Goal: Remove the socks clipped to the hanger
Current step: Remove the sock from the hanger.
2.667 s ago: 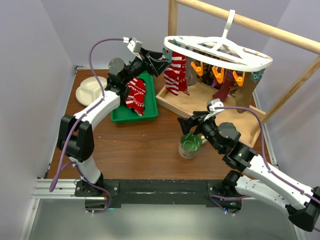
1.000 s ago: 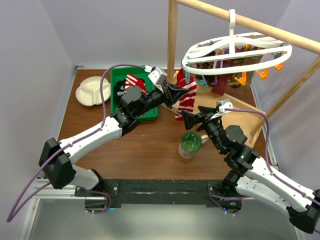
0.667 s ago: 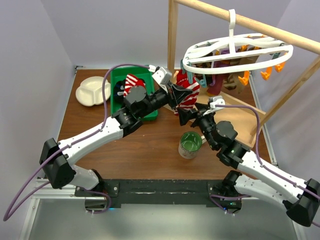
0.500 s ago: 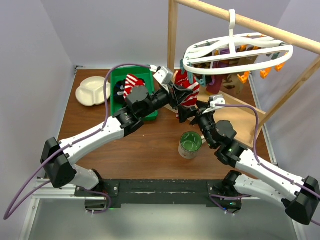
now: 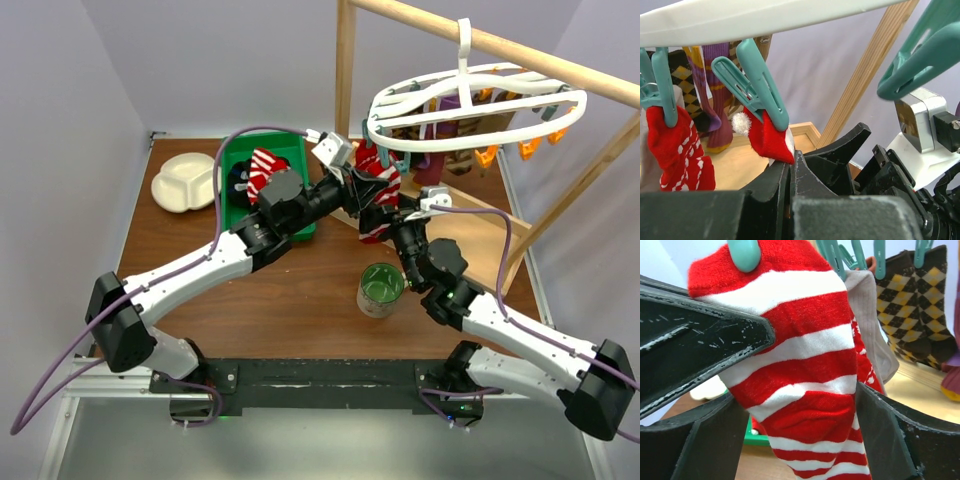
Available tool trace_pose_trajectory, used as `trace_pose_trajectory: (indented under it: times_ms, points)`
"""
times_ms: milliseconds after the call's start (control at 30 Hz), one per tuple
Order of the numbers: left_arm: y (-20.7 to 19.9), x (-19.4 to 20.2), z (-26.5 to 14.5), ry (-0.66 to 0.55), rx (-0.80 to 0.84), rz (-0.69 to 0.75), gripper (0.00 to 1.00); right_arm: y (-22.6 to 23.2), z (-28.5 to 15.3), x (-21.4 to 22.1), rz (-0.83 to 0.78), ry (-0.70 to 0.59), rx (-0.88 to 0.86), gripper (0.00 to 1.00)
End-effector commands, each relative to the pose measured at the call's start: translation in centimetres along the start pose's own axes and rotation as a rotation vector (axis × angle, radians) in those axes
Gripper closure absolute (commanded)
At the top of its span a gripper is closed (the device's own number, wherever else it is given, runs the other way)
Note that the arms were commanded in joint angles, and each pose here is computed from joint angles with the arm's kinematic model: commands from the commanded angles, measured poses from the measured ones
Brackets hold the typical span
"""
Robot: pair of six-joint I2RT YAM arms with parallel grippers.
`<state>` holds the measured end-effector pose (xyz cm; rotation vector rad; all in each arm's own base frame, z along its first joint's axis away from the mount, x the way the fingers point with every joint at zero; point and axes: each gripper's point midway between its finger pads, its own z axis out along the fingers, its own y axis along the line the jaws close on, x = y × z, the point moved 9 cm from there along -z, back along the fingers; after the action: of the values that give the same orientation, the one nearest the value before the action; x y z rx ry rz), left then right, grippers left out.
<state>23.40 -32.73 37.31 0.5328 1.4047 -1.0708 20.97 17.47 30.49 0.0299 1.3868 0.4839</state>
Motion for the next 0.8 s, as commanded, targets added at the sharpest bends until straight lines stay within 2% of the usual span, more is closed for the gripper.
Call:
trace_pose_trajectory:
  times_ms: [0, 33, 100, 133, 200, 233, 300, 400, 467, 500, 567, 767]
  points:
    - [-0.8, -1.1, 0.6, -0.022, 0.019, -0.008, 1.0, 0.2, 0.9, -2.4, 0.04, -0.108, 0.058, 0.19]
    - [-0.8, -1.1, 0.7, -0.023, 0.019, -0.011, 1.0, 0.1, 0.8, -2.5, 0.037, -0.112, 0.06, 0.31]
    - [-0.8, -1.1, 0.8, -0.023, 0.019, -0.011, 1.0, 0.1, 0.8, -2.6, 0.034, -0.113, 0.06, 0.48]
    - [-0.8, -1.2, 0.8, -0.026, 0.02, -0.009, 1.0, 0.0, 0.6, -2.6, 0.033, -0.112, 0.06, 0.65]
    - [-0.7, -1.2, 1.0, -0.027, 0.013, -0.009, 1.0, -0.1, 0.5, -2.6, 0.03, -0.107, 0.059, 0.79]
    - [-0.7, -1.3, 1.0, -0.029, 0.01, -0.008, 1.0, -0.1, 0.4, -2.6, 0.027, -0.1, 0.059, 0.9]
    - [-0.7, -1.3, 1.2, -0.03, 0.009, -0.009, 1.0, -0.2, 0.2, -2.6, 0.031, -0.095, 0.055, 0.98]
    - [-0.7, -1.6, 1.5, -0.039, 0.009, -0.016, 0.99, -0.3, -0.1, -2.5, 0.037, -0.083, 0.048, 1.0]
    - [-0.8, -1.8, 1.6, -0.05, 0.011, -0.024, 0.95, -0.4, -0.3, -2.4, 0.037, -0.074, 0.05, 1.0]
    - [-0.8, -1.9, 1.7, -0.056, 0.012, -0.026, 0.89, -0.4, -0.4, -2.2, 0.037, -0.068, 0.045, 1.0]
    - [-1.0, -2.3, 1.6, -0.067, 0.014, -0.031, 0.85, -0.4, -0.5, -2.2, 0.038, -0.065, 0.042, 1.0]
    - [-1.3, -3.2, 1.0, -0.101, 0.013, -0.038, 0.65, -0.4, -0.7, -2.1, 0.04, -0.052, 0.027, 1.0]
